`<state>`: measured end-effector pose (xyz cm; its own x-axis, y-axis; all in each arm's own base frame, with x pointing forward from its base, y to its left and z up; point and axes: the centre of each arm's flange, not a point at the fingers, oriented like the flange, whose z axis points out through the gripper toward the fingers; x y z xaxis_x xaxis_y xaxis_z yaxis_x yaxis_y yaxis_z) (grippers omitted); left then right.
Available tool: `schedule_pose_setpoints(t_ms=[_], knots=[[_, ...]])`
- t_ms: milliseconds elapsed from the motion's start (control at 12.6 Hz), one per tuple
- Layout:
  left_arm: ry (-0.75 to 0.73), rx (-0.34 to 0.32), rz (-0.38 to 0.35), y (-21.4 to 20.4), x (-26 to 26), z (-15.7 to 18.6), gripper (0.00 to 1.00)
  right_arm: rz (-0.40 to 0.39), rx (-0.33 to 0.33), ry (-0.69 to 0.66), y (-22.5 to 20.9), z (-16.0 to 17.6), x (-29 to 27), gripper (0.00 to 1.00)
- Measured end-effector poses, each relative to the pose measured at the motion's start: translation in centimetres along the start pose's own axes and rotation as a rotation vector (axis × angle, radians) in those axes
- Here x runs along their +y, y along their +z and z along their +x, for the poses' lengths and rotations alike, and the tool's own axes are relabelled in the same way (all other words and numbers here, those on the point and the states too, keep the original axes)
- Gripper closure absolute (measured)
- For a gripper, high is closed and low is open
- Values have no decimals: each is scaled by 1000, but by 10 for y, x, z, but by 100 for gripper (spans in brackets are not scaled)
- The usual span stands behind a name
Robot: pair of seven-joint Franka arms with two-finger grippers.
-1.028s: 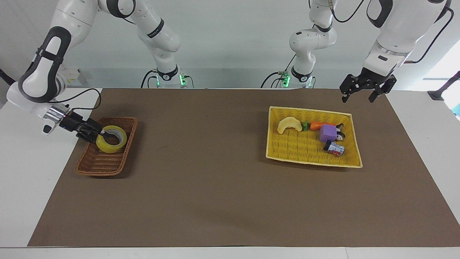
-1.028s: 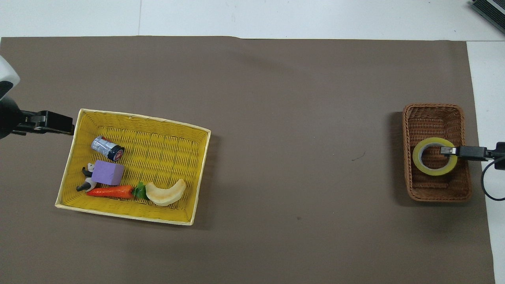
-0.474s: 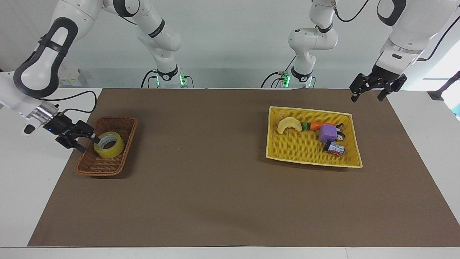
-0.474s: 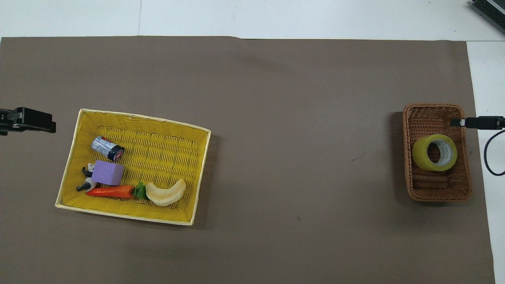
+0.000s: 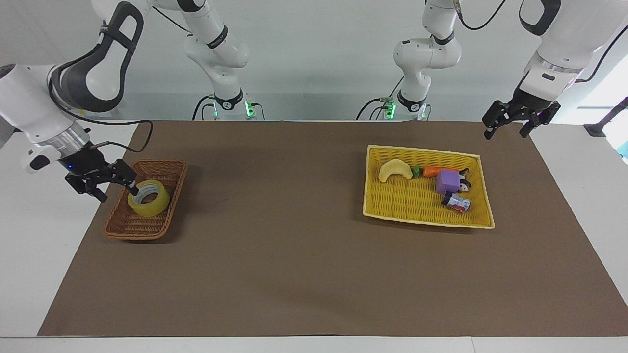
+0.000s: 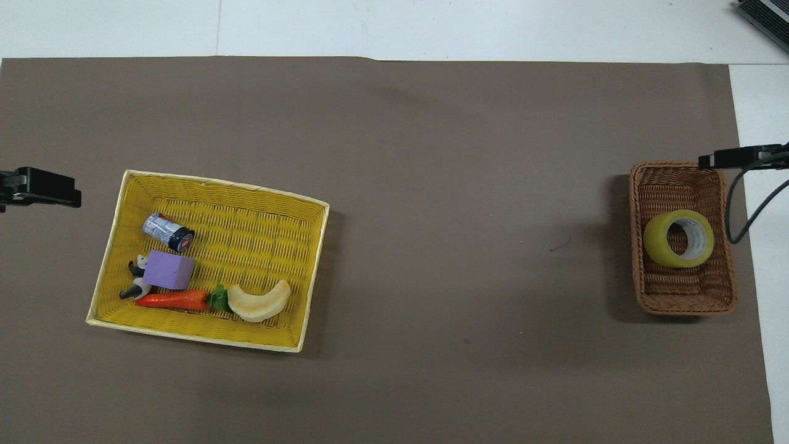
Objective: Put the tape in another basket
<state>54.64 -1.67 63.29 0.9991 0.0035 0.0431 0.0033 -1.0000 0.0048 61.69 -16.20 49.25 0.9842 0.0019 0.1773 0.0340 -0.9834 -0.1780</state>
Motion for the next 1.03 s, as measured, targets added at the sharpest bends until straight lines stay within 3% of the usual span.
schedule_pose_setpoints(t_ms=[395, 712, 1028], knots=[[0, 0, 0, 0, 0, 0, 0, -160, -30, 99, -11, 5, -85, 0], [0, 0, 0, 0, 0, 0, 0, -180, -46, 167, -27, -9, -159, 0], [0, 0, 0, 0, 0, 0, 0, -173, -42, 195, -65, -27, -198, 0]])
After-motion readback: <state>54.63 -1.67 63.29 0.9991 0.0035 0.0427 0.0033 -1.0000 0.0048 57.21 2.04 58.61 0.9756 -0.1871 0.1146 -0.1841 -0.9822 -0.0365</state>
